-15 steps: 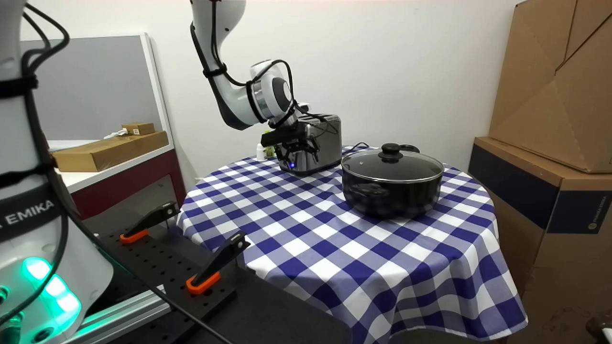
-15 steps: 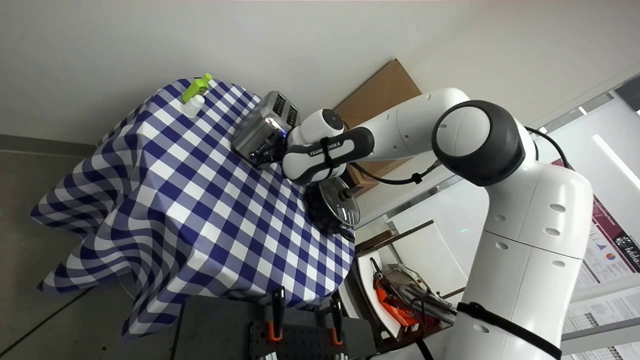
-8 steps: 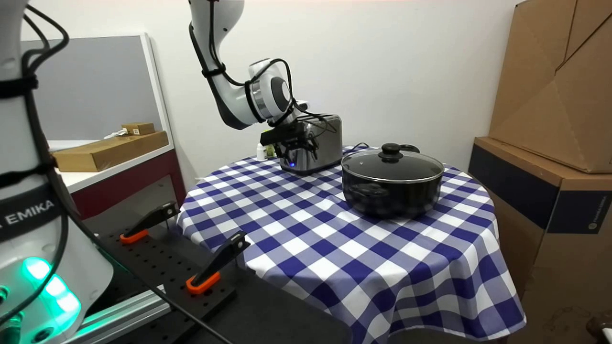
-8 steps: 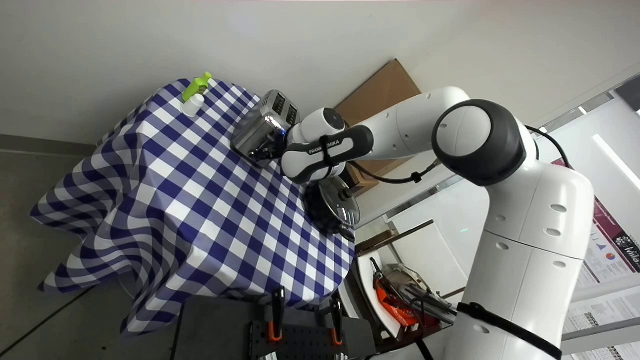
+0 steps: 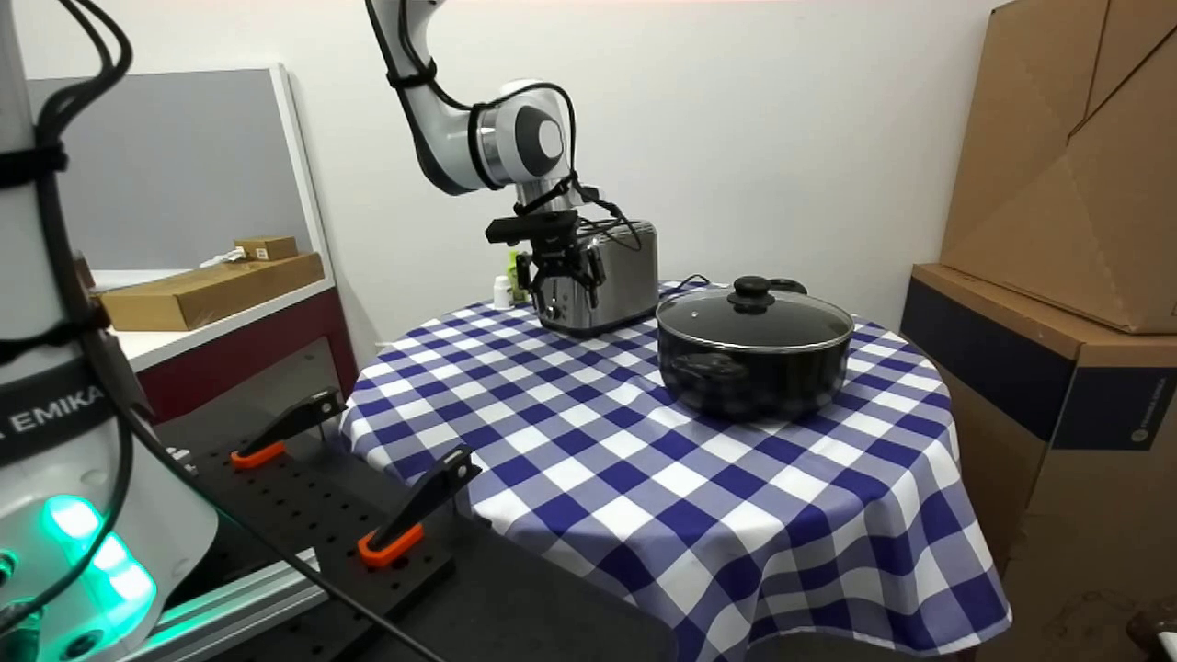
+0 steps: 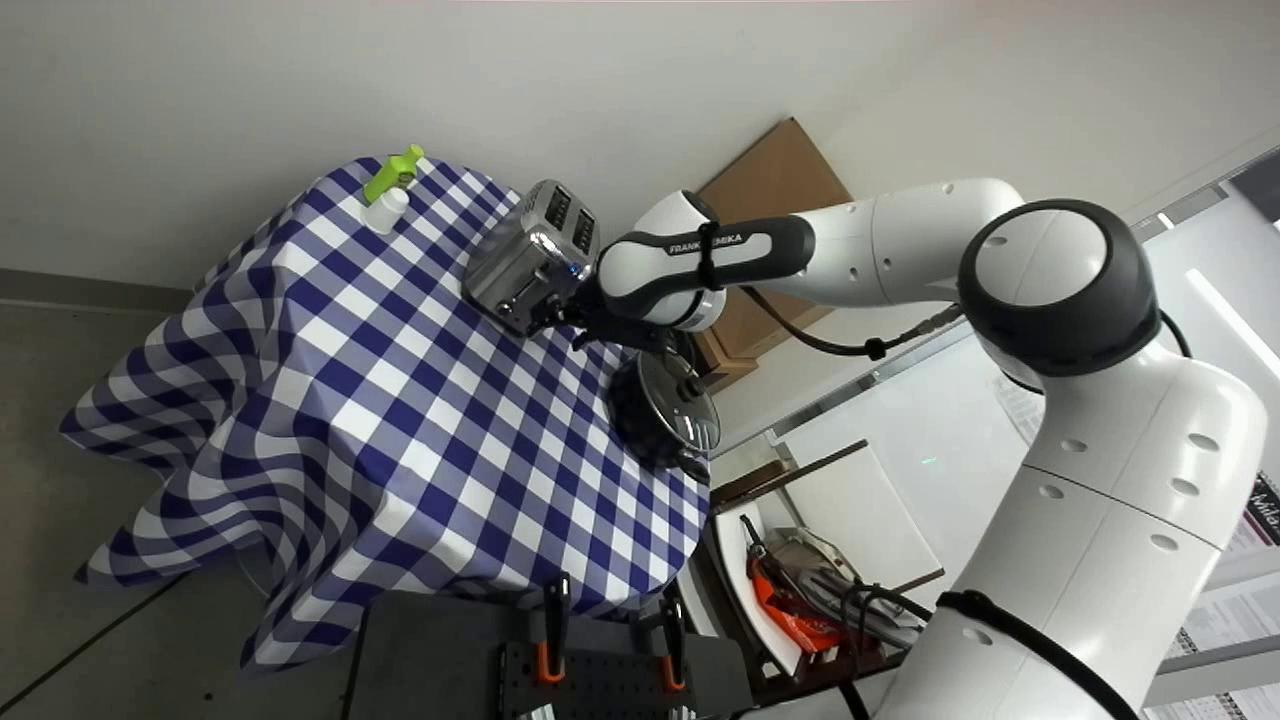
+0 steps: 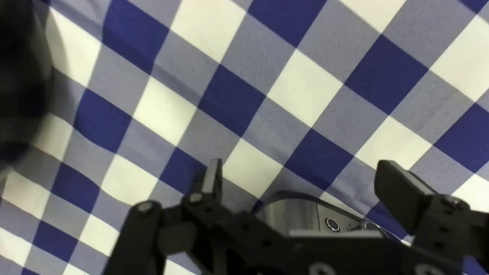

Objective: Release the lever on the toaster upwards.

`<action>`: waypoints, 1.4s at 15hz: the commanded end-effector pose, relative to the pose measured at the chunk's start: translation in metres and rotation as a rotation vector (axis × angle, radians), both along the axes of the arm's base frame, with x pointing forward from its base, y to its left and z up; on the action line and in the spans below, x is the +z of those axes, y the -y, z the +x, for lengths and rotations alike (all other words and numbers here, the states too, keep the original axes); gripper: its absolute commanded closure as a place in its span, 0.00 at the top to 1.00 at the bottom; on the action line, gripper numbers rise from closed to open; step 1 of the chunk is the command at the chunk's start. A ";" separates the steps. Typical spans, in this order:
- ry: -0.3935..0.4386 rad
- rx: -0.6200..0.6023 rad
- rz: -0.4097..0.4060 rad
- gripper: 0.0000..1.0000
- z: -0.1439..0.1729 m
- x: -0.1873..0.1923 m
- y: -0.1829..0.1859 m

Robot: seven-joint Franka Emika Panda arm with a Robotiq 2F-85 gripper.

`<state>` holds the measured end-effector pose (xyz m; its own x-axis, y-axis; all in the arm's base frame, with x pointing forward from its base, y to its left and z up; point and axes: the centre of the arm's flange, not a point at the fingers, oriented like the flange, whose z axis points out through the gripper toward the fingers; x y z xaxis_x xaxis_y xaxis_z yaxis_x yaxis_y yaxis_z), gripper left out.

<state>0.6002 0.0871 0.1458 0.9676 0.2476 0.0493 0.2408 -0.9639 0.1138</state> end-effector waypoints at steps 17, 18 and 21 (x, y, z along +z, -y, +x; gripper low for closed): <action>-0.337 -0.131 0.105 1.00 -0.175 0.239 0.106; -0.340 -0.131 0.109 1.00 -0.179 0.247 0.107; -0.325 -0.158 0.113 1.00 -0.163 0.236 0.103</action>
<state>0.4375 -0.0160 0.3822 0.9632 0.1042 -0.2479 0.0938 -0.9942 -0.0535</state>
